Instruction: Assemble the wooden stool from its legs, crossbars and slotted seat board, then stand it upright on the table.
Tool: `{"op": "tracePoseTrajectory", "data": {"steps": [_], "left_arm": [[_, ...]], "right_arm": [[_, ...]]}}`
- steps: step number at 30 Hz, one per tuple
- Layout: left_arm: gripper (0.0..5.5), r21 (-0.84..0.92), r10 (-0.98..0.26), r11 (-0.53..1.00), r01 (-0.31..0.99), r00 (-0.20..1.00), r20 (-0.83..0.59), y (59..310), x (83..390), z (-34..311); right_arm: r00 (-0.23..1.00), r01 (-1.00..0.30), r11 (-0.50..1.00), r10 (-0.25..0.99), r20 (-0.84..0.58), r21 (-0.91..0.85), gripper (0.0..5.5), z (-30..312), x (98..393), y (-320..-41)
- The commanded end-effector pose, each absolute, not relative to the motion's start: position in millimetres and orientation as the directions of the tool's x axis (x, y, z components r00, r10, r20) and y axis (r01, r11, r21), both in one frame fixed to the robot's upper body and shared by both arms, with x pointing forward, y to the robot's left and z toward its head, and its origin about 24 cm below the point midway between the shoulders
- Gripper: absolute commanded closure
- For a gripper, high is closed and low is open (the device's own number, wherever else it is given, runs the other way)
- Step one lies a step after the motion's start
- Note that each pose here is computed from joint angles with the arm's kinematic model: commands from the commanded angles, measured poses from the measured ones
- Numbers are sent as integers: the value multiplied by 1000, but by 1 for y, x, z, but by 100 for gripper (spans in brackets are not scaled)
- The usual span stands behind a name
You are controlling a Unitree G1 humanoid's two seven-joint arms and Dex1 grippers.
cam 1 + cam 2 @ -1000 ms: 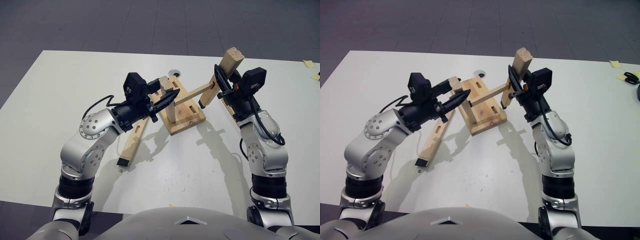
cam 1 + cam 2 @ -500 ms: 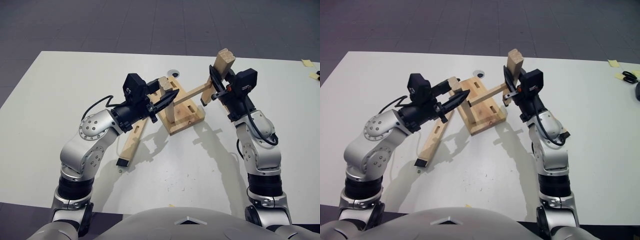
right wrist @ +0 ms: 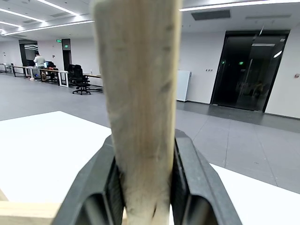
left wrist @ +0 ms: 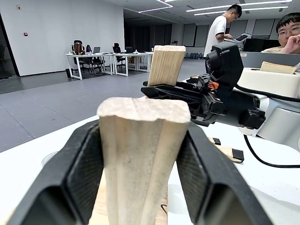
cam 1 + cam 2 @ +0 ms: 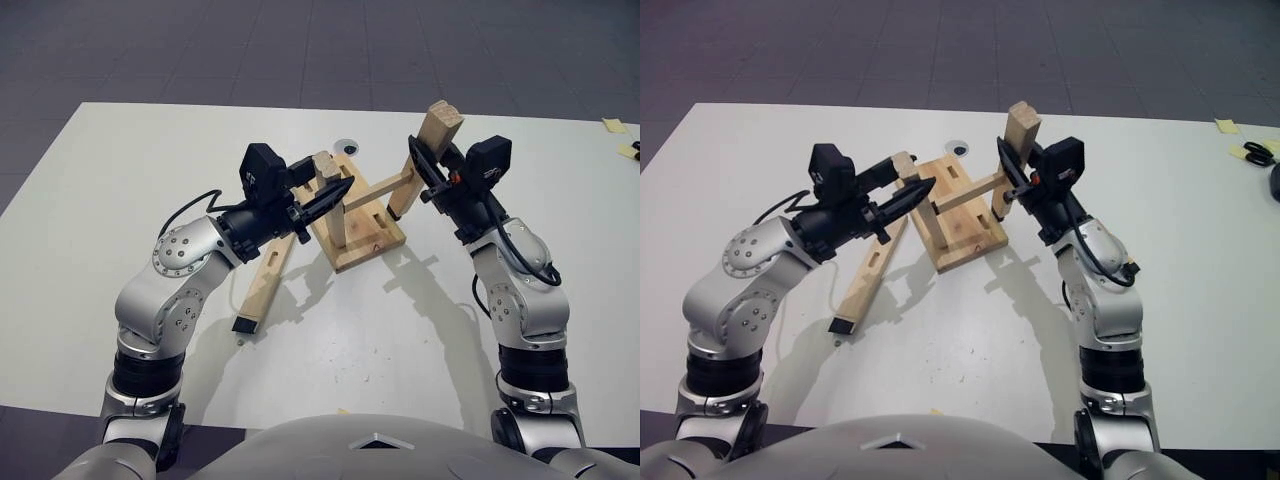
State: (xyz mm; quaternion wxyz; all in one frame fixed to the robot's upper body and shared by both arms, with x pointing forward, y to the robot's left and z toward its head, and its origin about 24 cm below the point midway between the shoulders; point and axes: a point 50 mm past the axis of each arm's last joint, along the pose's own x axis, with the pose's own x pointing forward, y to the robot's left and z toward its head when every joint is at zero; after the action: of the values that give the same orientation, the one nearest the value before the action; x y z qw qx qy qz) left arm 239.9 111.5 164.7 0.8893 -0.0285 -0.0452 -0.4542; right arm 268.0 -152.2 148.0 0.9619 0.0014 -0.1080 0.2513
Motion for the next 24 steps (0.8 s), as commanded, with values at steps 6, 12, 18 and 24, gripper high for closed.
{"op": "tracePoseTrajectory", "data": {"steps": [6, 12, 18, 24], "left_arm": [[338, -79, -835, 549, 832, 550, -8, 109, 238, 143], [339, -72, -840, 542, 837, 542, -22, 108, 238, 142], [339, -71, -843, 537, 841, 537, -23, 107, 238, 142], [339, -64, -842, 539, 840, 539, -29, 107, 239, 141]], "right_arm": [[724, -635, 769, 624, 295, -68, 447, 168, 256, -127], [735, -661, 748, 626, 261, 66, 447, 165, 255, -130], [753, -657, 713, 636, 169, 246, 447, 153, 253, -133], [747, -636, 707, 665, 17, 309, 447, 142, 251, -140]]}}
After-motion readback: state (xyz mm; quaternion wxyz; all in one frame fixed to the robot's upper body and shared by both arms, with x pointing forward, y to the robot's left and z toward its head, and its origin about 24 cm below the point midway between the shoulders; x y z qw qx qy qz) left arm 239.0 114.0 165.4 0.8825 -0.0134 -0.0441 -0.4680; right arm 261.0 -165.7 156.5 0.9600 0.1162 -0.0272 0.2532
